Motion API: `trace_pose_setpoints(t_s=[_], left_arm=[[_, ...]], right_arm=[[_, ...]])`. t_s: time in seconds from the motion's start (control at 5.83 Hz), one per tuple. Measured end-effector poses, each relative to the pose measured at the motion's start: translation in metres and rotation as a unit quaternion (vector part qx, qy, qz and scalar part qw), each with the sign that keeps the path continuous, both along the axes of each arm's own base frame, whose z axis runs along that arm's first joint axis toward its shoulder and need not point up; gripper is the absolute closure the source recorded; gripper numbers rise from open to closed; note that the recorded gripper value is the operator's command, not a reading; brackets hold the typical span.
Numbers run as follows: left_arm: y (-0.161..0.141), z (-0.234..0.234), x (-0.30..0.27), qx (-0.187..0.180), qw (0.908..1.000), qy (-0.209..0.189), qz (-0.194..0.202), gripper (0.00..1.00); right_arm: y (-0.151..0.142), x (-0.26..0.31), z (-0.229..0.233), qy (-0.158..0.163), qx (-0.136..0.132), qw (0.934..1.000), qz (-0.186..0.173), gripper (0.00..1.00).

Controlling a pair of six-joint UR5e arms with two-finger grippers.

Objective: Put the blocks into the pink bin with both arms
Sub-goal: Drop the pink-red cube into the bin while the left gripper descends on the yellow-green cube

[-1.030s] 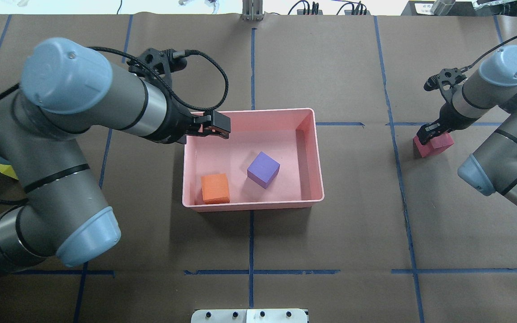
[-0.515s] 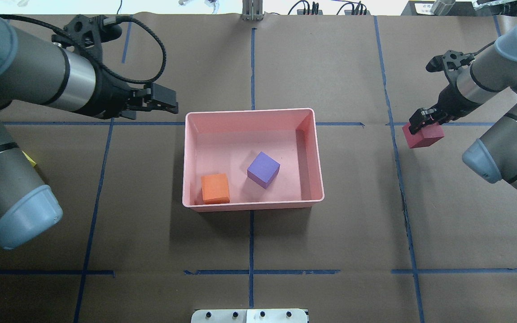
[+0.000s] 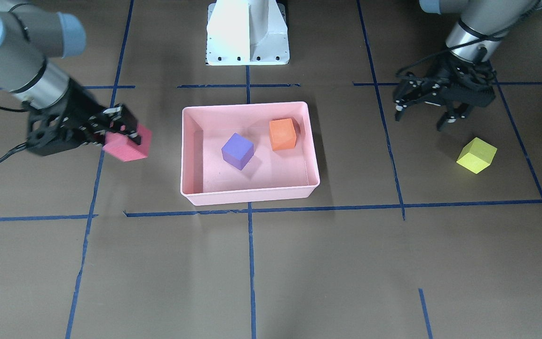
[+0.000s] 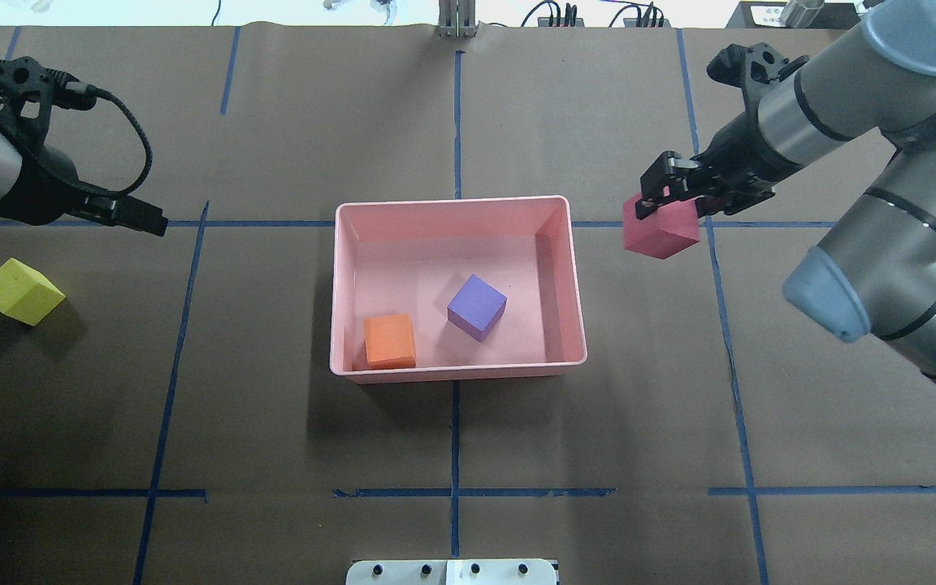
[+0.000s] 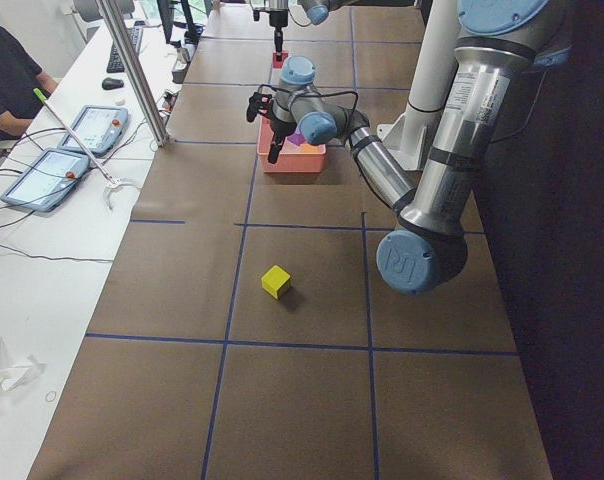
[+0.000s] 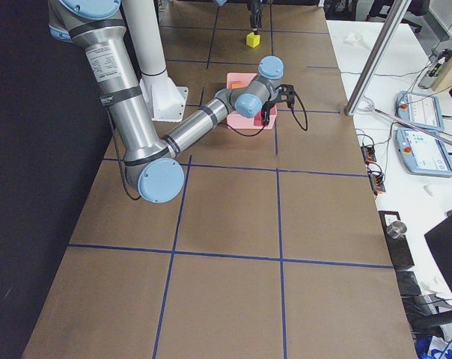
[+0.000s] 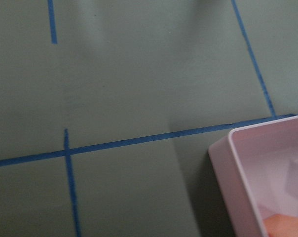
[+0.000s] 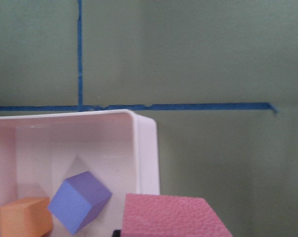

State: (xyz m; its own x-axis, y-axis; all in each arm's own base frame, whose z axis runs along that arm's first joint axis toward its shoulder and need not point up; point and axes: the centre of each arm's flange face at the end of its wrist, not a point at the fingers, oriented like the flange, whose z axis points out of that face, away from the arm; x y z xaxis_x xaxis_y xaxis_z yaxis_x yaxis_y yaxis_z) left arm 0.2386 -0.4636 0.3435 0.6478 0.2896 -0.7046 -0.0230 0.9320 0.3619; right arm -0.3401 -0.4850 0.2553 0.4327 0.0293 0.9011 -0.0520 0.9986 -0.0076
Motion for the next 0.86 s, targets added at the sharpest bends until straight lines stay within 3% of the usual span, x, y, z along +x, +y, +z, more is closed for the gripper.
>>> trace_pose_setpoints(t_s=[0.17, 0.34, 0.51, 0.69, 0.86], left_arm=[[-0.006, 0.046, -0.011, -0.001, 0.9996, -0.007, 0.026, 0.01], [-0.013, 0.099, -0.019, 0.000, 0.9992, 0.005, 0.040, 0.01], [-0.019, 0.147, -0.029, 0.004, 0.9986, 0.024, 0.047, 0.01], [-0.023, 0.174, -0.043, 0.000, 0.9979, 0.043, 0.050, 0.00], [-0.027, 0.185, -0.055, -0.008, 0.9975, 0.052, 0.048, 0.01]], right_arm=[[0.033, -0.054, -0.031, -0.005, -0.017, 0.9997, 0.015, 0.99], [0.054, -0.085, -0.042, -0.001, -0.018, 0.9995, 0.024, 0.96], [0.066, -0.102, -0.043, 0.003, -0.016, 0.9995, 0.026, 0.54], [0.076, -0.116, -0.039, 0.011, -0.012, 0.9995, 0.028, 0.02], [0.082, -0.125, -0.036, 0.017, -0.007, 0.9993, 0.031, 0.01]])
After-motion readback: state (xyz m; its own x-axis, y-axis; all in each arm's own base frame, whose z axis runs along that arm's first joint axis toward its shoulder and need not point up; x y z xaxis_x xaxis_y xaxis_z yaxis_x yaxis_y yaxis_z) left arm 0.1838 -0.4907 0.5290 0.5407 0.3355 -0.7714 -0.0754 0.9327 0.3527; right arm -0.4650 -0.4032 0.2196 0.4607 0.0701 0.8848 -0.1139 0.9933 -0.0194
